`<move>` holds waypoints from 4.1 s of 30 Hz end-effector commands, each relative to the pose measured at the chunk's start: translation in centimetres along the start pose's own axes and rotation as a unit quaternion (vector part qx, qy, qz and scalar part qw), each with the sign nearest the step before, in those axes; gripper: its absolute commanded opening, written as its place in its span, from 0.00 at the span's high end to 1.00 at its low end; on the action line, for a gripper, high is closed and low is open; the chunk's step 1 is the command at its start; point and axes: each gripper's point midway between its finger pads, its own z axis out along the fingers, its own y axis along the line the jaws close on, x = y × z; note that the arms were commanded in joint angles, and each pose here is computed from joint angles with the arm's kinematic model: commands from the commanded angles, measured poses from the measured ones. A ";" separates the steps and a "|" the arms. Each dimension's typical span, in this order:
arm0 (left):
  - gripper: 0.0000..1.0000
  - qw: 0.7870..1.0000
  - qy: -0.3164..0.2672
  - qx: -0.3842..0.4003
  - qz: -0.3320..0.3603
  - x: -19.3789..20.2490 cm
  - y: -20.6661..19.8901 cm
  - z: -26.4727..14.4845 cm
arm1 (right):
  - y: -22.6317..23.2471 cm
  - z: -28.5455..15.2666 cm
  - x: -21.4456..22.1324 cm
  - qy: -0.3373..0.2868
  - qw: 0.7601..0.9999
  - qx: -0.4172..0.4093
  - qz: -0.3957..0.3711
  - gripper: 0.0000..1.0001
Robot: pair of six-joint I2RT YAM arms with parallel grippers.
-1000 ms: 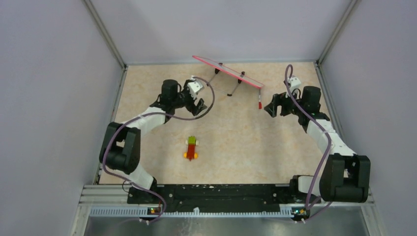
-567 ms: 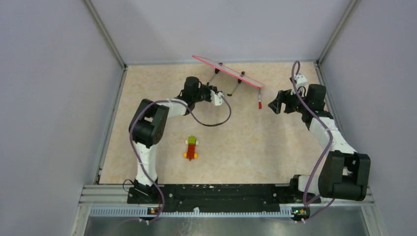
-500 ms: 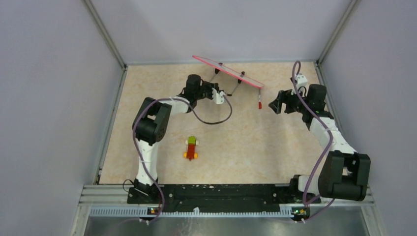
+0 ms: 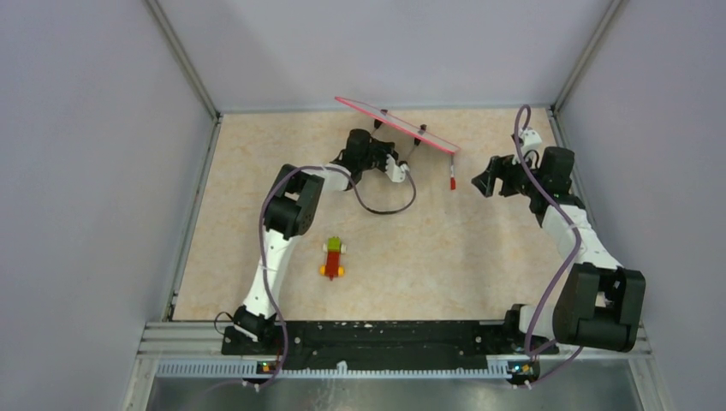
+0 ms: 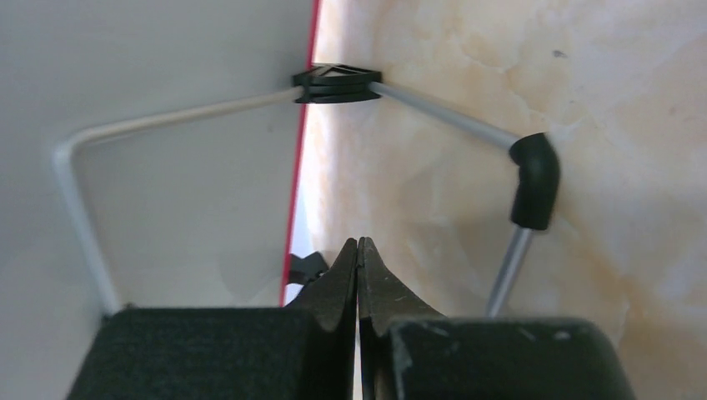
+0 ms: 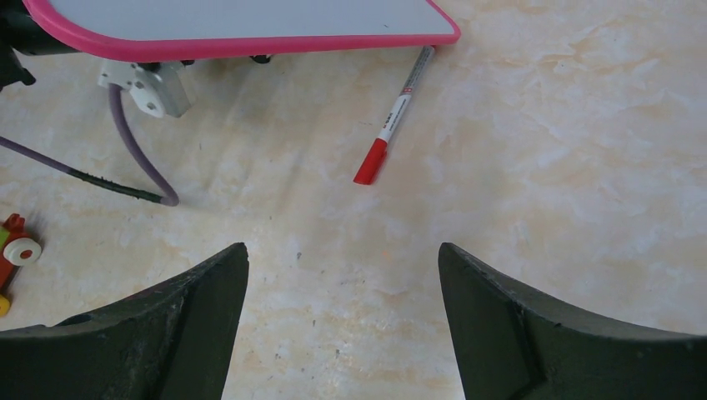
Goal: Write a sentence on the whiteboard
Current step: Adjust the whiteboard stand at the center of the board.
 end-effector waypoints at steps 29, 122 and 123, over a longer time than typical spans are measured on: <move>1.00 0.997 0.017 -0.068 0.008 3.0 0.6 6.6 | 0.4 -0.2 -0.4 -0.024 0.999 -0.022 -0.015 0.19; 0.10 0.890 0.204 0.099 -0.395 -28.7 11.0 -18.0 | -2.9 -6.4 -4.7 -0.074 0.991 0.056 0.095 0.13; 0.11 0.891 0.221 0.082 -0.388 -27.2 11.8 -17.9 | -3.0 -6.5 -4.7 -0.075 0.991 0.058 0.094 0.13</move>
